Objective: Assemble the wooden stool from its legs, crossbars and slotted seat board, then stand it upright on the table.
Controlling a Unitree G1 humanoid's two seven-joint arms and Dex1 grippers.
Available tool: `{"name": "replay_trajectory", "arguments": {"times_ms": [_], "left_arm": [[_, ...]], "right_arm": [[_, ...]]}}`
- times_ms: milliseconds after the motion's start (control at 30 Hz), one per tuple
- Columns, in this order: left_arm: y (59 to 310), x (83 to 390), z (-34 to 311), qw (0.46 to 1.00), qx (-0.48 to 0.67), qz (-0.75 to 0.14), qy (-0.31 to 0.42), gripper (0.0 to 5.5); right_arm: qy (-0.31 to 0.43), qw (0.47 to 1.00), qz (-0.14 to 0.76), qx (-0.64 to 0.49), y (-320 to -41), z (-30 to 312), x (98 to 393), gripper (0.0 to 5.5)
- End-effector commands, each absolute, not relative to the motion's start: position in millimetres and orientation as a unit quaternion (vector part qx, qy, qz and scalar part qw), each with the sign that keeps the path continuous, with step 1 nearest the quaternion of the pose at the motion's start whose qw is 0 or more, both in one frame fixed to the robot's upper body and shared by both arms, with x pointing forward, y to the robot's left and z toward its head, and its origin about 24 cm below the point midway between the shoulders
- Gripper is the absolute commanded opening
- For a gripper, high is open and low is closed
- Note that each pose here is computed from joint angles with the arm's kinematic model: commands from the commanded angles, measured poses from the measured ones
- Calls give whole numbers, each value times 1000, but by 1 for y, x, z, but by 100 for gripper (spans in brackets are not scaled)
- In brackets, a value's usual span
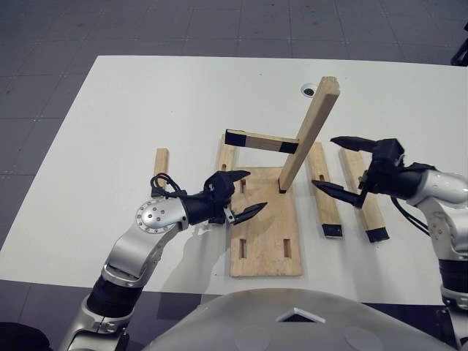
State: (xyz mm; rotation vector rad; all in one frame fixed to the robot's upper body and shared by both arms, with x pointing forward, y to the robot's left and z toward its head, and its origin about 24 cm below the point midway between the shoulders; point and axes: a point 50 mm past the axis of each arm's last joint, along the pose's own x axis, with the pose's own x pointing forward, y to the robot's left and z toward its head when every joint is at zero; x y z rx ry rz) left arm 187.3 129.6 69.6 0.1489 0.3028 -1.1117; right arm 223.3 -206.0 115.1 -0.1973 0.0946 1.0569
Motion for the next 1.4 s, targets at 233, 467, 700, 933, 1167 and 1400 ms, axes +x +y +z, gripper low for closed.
{"name": "replay_trajectory", "arguments": {"times_ms": [233,467,700,933,1167,1400], "left_arm": [[118,191,49,791,99,-560,224,425],[119,190,27,773,156,-556,261,425],[122,174,4,748,180,-565,298,425],[123,170,-1,752,168,-560,306,425],[122,170,1,755,163,-559,301,425],[122,169,1,758,161,-556,300,425]], "right_arm": [[-94,907,401,-89,-234,201,212,548],[-185,937,295,-6,-203,259,238,548],[-166,945,276,46,-157,287,259,548],[-54,923,373,81,-114,267,257,548],[106,904,406,82,-86,198,251,548],[102,907,401,83,-85,196,256,548]]}}
